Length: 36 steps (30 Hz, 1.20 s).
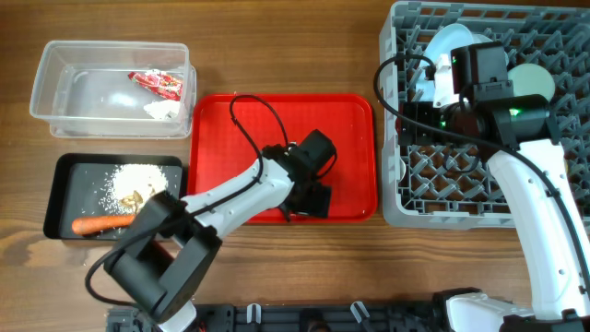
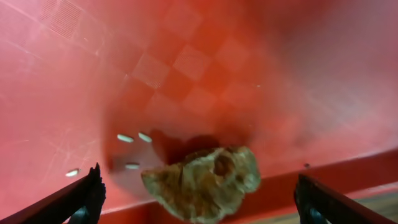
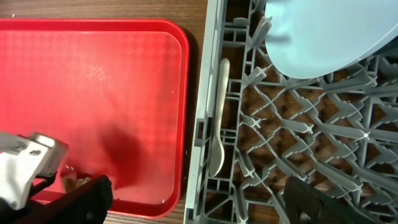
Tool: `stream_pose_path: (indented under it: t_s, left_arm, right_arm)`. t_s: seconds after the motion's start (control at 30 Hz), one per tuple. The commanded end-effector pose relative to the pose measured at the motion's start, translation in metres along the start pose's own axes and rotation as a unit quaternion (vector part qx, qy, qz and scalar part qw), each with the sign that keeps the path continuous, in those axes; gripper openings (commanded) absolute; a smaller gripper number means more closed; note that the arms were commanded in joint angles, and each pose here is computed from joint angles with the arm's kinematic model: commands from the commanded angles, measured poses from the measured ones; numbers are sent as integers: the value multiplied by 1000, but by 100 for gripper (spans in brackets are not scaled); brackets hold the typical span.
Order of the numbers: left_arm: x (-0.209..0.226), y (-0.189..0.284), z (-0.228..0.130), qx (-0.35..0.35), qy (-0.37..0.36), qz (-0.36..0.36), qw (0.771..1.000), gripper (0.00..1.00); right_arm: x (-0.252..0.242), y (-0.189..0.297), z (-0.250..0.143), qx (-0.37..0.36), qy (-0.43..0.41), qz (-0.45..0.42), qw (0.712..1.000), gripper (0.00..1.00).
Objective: Sort waste into correct bins and load items into the dishwasher rack
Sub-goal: 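Reach the left gripper to the brown food scrap and grasp it, then drop the food scrap onto the black tray with the left gripper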
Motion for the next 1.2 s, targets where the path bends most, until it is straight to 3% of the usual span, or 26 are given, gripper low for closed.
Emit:
stream_pose_path:
  t_s: [0.0,0.13,0.17,0.37,0.53,0.7,0.83,0.93,1.1,1.17]
  left_arm:
    - [-1,-10,1,10,-6,5,1000,88]
    - [-2,-11,2,8,-6,3,1000,50]
    - [-2,-11,2,8,-6,3,1000,44]
    - [-1,-10,2,8,-6,4,1000,31]
    - [21,18,21,-34,32,21,999,16]
    - [84,81,44,-113,130,38,984,17]
    - [146,126,47,-173,227,55,957,18]
    - [205,150,47,-212,323,69,920,22]
    - [282,151,40,-211,447,94,864,23]
    - [311,144,33,-197,518,98,827,34]
  right_arm:
    - [-1,-2,-1,6,-7,-8,1000,90]
    - [-1,-2,-1,6,-7,-8,1000,91]
    - [-1,-2,-1,6,-7,-8,1000,91]
    - [-1,-2,-2,7,-7,-8,1000,91]
    - [-1,-2,-2,8,-7,-8,1000,91]
    - [-1,-2,-2,10,-7,-8,1000,91]
    - [-1,-2,-2,10,-7,-8,1000,91]
    - [-1,-2,-2,9,-7,-8,1000,91]
    - [-1,-2,-2,10,-7,-8,1000,91]
    - [-1,-2,-2,9,-7,-8,1000,91]
Point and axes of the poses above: each gripper's point midway between its finger pads, its own y axis back along the fingers, its own x axis along the line the jaws close on, z = x × y, the point moved 8 cm from there along y, back along the fingers, and after that the axes turned 8 degrees about y, right-handed, at the moved point
